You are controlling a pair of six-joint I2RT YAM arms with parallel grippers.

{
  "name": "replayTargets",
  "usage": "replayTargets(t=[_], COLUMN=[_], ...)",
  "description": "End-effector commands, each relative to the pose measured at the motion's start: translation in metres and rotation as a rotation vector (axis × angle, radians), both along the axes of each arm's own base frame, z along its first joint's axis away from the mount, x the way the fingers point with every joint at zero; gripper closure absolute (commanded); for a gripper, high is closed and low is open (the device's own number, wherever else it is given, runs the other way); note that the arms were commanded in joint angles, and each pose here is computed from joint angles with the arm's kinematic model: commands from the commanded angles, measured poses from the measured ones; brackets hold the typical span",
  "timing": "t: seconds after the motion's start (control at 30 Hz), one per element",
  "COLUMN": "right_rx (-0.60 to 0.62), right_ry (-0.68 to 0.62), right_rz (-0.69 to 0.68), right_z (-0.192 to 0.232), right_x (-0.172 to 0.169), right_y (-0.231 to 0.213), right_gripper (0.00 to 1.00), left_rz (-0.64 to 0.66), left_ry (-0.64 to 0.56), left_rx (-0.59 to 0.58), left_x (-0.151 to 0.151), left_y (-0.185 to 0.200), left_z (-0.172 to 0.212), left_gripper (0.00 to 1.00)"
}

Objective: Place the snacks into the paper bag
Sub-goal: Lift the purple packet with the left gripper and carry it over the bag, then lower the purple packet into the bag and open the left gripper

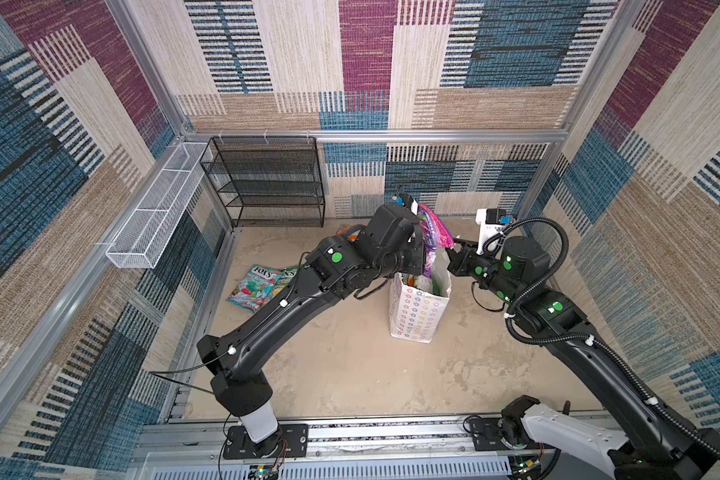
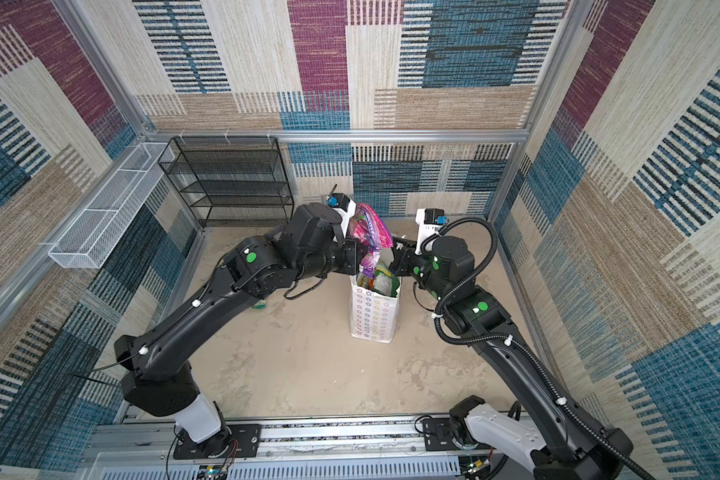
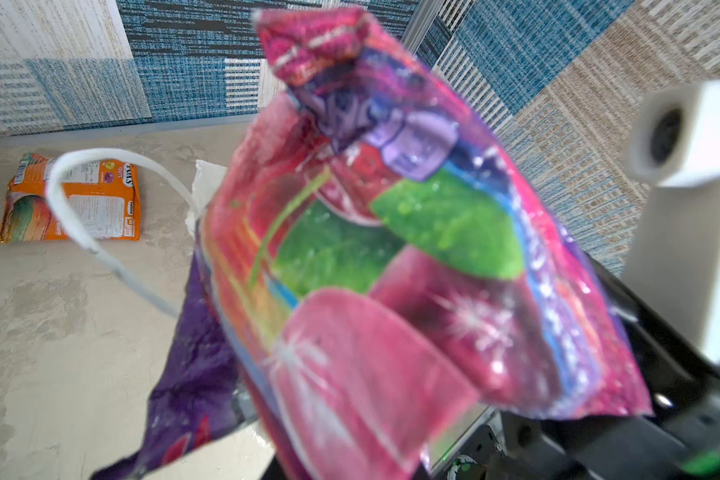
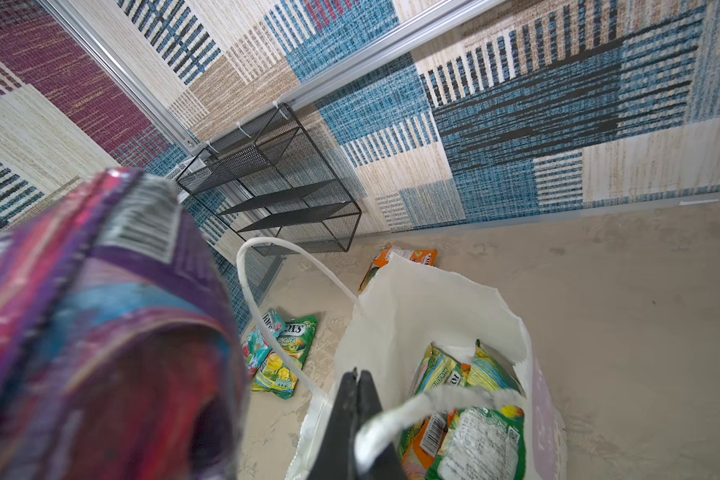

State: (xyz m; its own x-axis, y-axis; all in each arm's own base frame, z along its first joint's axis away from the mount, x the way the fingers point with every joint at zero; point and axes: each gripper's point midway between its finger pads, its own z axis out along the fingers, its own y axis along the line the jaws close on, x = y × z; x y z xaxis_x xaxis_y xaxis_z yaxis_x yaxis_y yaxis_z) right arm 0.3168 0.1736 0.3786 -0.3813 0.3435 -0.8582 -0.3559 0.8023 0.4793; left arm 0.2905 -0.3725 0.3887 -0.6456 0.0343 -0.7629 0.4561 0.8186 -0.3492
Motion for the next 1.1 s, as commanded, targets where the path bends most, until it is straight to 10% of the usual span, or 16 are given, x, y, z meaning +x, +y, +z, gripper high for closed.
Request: replayTargets(t=[0.0, 1.07], right_rx=[0.012, 0.011], right_ry=[-0.045, -0.037], right_rz=[0.009, 0.006], right_z=[0.012, 0.010], right_x=[-0.001, 0.000], right_y=[0.002, 0.001], right_gripper=[0.98, 0.98], left_rz=[-0.002, -0.015], left_ry=[-0.018, 0.239], left_rx=[0.021, 0.168], left_x=[0.010, 0.020], left_y=[-0.011, -0.034], left_z=[-0.005, -0.113], left_gripper=[0.97, 0.95])
